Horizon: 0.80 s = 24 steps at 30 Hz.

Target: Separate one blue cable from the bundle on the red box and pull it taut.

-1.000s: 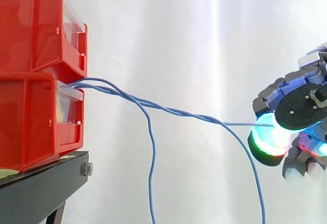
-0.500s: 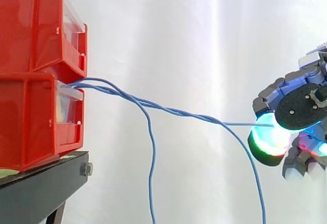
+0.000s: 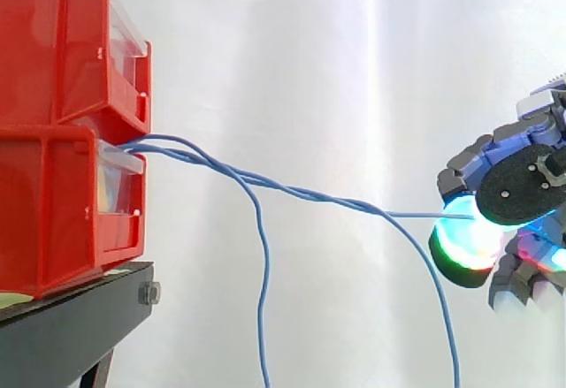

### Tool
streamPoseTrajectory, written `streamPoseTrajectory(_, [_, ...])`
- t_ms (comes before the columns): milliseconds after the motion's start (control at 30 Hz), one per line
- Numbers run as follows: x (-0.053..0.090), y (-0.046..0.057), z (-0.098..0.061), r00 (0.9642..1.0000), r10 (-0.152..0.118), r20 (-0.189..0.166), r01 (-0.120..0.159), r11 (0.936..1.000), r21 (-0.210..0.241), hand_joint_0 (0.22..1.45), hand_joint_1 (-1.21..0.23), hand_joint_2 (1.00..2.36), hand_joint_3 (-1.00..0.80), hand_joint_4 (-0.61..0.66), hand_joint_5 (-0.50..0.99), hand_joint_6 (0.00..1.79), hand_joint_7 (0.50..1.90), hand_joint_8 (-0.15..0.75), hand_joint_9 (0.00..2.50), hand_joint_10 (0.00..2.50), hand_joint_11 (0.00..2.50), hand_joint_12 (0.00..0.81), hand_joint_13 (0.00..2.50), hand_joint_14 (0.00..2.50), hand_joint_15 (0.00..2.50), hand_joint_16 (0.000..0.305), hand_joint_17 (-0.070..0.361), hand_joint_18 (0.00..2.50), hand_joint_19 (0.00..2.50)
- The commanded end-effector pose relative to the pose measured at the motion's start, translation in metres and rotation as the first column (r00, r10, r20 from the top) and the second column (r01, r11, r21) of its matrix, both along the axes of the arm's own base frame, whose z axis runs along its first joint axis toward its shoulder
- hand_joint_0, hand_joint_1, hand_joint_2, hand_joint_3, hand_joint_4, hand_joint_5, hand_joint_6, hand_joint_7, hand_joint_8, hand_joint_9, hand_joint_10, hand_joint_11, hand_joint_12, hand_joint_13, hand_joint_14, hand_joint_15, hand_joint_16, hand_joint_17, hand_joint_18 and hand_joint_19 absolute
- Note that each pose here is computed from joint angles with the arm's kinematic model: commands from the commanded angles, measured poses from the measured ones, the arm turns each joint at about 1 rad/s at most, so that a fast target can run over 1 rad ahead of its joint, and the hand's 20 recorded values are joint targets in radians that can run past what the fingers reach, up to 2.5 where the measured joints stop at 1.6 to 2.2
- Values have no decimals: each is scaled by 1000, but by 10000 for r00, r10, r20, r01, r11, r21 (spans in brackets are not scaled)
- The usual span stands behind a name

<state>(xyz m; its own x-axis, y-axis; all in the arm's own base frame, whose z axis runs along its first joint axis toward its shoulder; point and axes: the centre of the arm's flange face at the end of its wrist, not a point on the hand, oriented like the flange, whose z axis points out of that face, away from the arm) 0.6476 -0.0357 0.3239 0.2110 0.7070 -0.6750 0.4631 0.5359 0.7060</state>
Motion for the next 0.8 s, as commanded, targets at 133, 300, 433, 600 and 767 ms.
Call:
streamPoseTrajectory(133, [0, 0, 1, 10000, -2, 13, 2, 10000, 3, 564, -839, 1026, -54, -72, -47, 829, 1160, 376, 1246, 11, 902, 418, 866, 10, 417, 59, 133, 889, 391])
streamPoseTrajectory(300, [0, 0, 1, 10000, -2, 13, 2, 10000, 3, 561, -836, 1025, -51, -66, -47, 829, 1166, 379, 1256, 11, 910, 421, 868, 10, 414, 59, 133, 894, 392])
streamPoseTrajectory(433, [0, 0, 1, 10000, -2, 13, 2, 10000, 3, 550, -834, 1050, -57, -68, -47, 831, 1150, 381, 1266, 10, 908, 423, 872, 10, 409, 59, 133, 909, 380])
streamPoseTrajectory(600, [0, 0, 0, 10000, 13, -3, -13, 10000, 3, 549, -835, 1057, -66, -72, -47, 831, 1150, 378, 1259, 10, 906, 421, 869, 10, 413, 58, 132, 910, 376])
streamPoseTrajectory(767, [0, 0, 0, 10000, 13, -3, -13, 10000, 3, 554, -835, 1041, -61, -72, -47, 830, 1151, 377, 1252, 11, 898, 423, 864, 9, 410, 58, 131, 906, 385])
